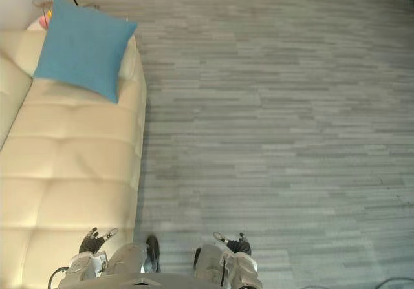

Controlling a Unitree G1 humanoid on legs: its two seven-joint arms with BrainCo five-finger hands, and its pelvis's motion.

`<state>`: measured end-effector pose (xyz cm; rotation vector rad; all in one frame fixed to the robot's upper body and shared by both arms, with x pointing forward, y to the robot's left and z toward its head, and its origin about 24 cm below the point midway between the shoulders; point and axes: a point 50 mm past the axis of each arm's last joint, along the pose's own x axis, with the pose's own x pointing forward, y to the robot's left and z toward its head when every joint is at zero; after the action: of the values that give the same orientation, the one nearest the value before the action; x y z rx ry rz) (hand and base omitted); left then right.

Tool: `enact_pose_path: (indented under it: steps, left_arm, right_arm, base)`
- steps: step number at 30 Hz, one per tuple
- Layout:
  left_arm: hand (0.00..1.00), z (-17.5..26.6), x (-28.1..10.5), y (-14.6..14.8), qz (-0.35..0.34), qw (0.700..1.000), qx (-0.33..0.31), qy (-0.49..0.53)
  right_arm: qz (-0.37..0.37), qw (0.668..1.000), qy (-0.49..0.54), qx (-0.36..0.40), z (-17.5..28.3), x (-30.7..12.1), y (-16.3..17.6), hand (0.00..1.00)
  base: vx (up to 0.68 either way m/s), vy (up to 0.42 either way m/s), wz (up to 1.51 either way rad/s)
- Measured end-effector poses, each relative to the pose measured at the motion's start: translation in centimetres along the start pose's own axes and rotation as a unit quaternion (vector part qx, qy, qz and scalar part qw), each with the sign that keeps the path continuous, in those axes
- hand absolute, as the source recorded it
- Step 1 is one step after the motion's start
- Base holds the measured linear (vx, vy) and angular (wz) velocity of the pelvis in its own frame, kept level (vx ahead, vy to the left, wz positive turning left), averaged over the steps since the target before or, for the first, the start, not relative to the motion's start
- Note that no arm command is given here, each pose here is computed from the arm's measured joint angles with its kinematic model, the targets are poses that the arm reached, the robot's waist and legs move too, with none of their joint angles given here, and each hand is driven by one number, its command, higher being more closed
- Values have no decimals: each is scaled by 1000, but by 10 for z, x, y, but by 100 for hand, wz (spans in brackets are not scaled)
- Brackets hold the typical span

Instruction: Pick up cushions and gather them together orderly.

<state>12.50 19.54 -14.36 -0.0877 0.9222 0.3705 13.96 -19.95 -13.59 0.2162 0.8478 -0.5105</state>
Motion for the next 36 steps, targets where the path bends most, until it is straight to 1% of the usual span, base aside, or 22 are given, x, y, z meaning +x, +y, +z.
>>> enact_pose_path:
  steps: [3, 5, 7, 9, 11, 14, 15, 18, 22, 26, 30, 33, 36]
  left_arm:
    - [0, 4, 1, -8, -8, 1000, -4, -4]
    - [0, 7, 2, -13, -14, 1000, -6, -7]
    - [0, 9, 3, -16, -20, 1000, 3, -7]
    - [0, 1, 3, -11, -11, 1000, 12, 9]
    - [0, -1, 2, -20, -20, 1000, 10, 17]
    - [0, -6, 0, -26, -14, 999, -23, 25]
    - [0, 2, 1, -26, -13, 999, -36, 8]
    - [0, 15, 1, -27, -18, 999, -37, -24]
    - [0, 16, 0, -25, -20, 999, -37, -31]
    - [0, 8, 0, -19, -12, 999, -37, -17]
    - [0, 8, 2, -8, 1, 999, -36, -15]
    - [0, 2, 2, -5, -2, 1000, -18, 1]
    - [0, 0, 1, -3, 8, 999, -32, 4]
  right_arm:
    - [13, 1000, -14, 6, 10, 2, 10, 0]
    - [14, 1000, -23, 4, 17, 5, 11, 0]
    - [11, 1000, -26, 0, 21, 6, 8, 0]
    - [4, 1000, -1, -12, 7, 5, 1, 0]
    - [-3, 1000, -11, -21, 17, 9, -5, 0]
    - [-7, 1000, -20, -17, 22, 10, -8, 0]
    - [-3, 1000, -18, -24, 20, 9, -6, 0]
    - [11, 1000, -18, -18, 18, 7, 6, 0]
    - [20, 999, -26, -11, 21, 6, 14, 0]
    - [-1, 1000, -5, -9, 15, 8, 7, 0]
    - [-3, 1000, 15, -22, 6, 8, 6, 0]
    - [0, 999, 19, -28, 1, 5, 5, 0]
    - [0, 1000, 3, -28, 4, 4, 3, 0]
  base:
    - [505, -21, -5]
    - [525, -93, -3]
    - [636, -167, 18]
    - [719, -240, 38]
    - [596, -227, 12]
    - [594, -246, 31]
    - [529, -181, 26]
    - [495, -128, 19]
    - [434, -2, 17]
    - [536, 138, 3]
    - [565, 176, 2]
    - [550, 94, 77]
    - [474, -42, 90]
